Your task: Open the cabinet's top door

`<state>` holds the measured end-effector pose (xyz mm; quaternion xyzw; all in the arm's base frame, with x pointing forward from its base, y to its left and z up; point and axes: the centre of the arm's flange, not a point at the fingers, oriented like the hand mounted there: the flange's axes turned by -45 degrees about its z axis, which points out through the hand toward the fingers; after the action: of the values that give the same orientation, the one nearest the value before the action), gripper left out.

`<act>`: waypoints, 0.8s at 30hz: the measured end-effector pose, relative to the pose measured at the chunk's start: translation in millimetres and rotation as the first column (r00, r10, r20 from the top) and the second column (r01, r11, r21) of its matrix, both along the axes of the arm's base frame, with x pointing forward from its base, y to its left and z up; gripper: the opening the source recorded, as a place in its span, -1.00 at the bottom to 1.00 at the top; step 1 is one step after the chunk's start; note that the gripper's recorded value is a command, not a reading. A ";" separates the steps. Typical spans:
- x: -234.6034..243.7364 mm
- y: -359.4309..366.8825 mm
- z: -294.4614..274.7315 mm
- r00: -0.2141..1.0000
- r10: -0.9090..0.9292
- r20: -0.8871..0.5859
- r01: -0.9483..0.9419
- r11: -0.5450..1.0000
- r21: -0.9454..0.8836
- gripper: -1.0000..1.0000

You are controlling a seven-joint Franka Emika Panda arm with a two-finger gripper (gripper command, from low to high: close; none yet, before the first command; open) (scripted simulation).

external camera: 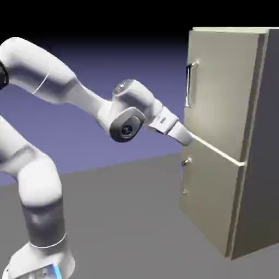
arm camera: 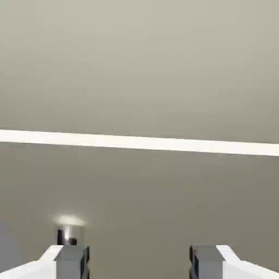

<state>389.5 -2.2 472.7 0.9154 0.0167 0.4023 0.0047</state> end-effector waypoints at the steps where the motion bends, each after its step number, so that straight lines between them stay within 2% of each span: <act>1: -0.2 -2.4 5.2 1.000 -0.005 0.012 0.005 1.000 0.004 0.00; 24: -25.5 -20.6 89.7 0.952 -0.079 0.297 0.058 0.995 0.076 0.00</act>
<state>364.1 -22.8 562.5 0.8434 -0.0294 0.5364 -0.0091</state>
